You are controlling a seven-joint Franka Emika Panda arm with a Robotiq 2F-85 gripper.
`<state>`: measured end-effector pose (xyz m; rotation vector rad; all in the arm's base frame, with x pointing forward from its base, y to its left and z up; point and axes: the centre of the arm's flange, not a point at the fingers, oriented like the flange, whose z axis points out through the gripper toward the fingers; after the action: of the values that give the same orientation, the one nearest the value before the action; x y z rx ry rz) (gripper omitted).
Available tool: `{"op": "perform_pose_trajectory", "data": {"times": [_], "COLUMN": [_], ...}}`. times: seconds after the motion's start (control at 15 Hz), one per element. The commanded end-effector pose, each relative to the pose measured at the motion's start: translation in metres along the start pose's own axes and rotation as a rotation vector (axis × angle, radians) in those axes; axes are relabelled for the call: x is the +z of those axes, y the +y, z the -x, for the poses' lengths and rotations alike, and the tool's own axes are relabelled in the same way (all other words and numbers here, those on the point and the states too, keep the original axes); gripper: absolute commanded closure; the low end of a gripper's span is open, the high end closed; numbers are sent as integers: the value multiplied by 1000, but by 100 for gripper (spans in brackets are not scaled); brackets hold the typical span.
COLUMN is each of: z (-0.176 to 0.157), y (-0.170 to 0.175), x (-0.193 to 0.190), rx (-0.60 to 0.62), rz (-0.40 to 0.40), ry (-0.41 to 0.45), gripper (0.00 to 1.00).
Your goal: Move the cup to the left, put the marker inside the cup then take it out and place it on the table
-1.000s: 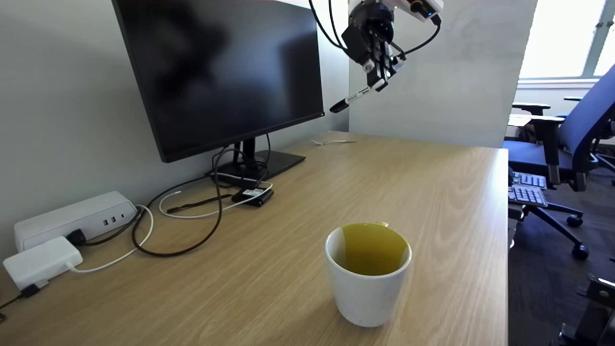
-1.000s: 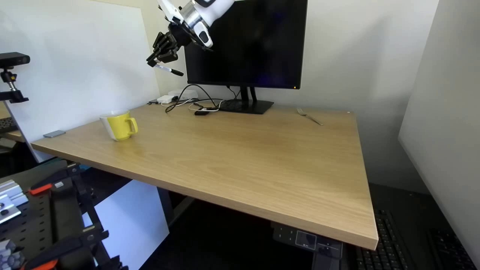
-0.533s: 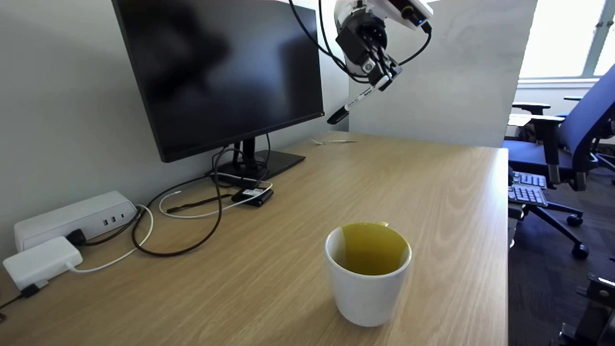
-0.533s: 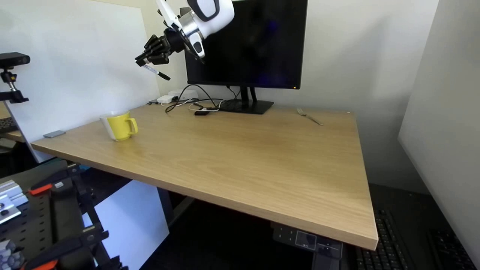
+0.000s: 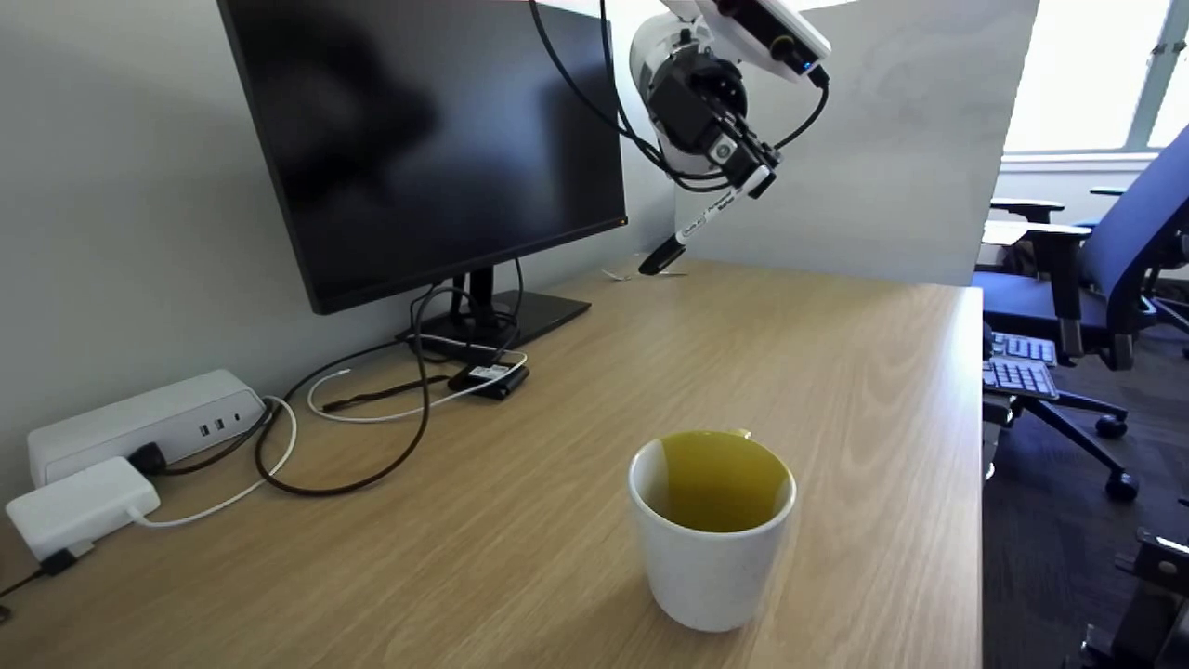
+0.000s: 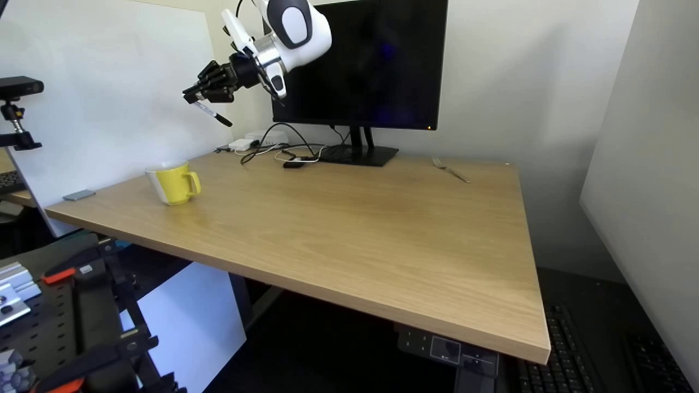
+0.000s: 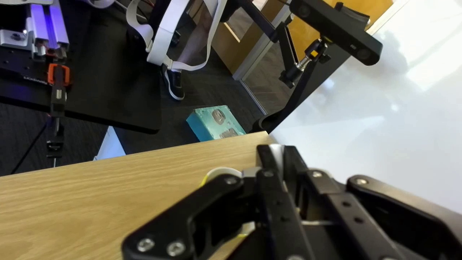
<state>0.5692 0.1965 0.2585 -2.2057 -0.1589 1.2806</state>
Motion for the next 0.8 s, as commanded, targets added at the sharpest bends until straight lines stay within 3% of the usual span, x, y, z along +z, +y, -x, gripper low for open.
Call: {"op": "perform_pose_trajectory", "data": {"times": [0.0, 0.4, 0.73], "z": [-1, -9, -24], "y": [-4, -6, 11], "x": [9, 45, 79], "rx": [13, 24, 64], "rz": [-1, 27, 28], "ry": [-56, -122, -193], "gripper": [97, 97, 97]}}
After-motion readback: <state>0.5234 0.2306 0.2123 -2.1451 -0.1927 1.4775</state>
